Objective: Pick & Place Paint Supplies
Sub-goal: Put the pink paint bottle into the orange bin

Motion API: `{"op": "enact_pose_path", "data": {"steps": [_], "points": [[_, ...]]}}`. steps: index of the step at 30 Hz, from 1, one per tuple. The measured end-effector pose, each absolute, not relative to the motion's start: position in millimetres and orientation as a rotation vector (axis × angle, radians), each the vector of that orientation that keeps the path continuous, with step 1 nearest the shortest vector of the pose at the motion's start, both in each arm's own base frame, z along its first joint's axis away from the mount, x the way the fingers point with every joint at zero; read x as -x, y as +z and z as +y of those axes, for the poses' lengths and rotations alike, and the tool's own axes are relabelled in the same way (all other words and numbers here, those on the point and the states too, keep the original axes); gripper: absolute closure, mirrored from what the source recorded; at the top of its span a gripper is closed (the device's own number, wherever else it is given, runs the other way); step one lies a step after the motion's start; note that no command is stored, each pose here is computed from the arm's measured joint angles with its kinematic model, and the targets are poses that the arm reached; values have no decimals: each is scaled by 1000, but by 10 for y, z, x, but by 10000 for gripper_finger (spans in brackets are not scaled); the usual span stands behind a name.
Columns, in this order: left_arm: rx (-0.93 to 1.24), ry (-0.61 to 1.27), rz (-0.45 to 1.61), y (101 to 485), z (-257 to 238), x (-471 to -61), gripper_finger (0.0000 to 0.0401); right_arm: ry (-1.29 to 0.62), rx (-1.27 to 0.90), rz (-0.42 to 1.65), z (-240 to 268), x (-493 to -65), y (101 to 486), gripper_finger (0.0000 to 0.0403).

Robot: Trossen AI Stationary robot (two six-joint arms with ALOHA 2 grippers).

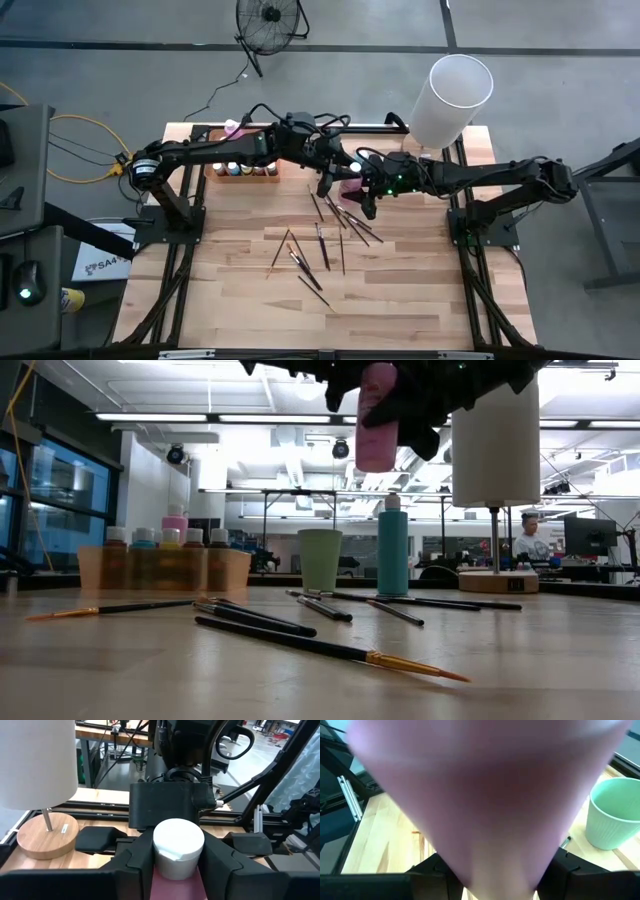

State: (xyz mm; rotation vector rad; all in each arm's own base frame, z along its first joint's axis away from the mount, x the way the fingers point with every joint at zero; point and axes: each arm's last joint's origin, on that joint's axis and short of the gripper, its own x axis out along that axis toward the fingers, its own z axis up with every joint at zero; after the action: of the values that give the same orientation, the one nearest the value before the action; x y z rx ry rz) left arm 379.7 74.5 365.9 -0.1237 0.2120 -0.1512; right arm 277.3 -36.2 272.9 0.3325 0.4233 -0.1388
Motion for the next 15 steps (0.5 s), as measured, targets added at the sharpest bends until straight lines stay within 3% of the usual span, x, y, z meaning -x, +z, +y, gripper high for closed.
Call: {"op": "enact_pose_path", "data": {"steps": [6,15], "points": [[114,-147,217,3654,746,-3795,287,-133,-323,426,-363,-2772,2728,217],[108,-80,289,3589,758,-3769,287,-103,-335,458,-343,-2674,2782,136]]}}
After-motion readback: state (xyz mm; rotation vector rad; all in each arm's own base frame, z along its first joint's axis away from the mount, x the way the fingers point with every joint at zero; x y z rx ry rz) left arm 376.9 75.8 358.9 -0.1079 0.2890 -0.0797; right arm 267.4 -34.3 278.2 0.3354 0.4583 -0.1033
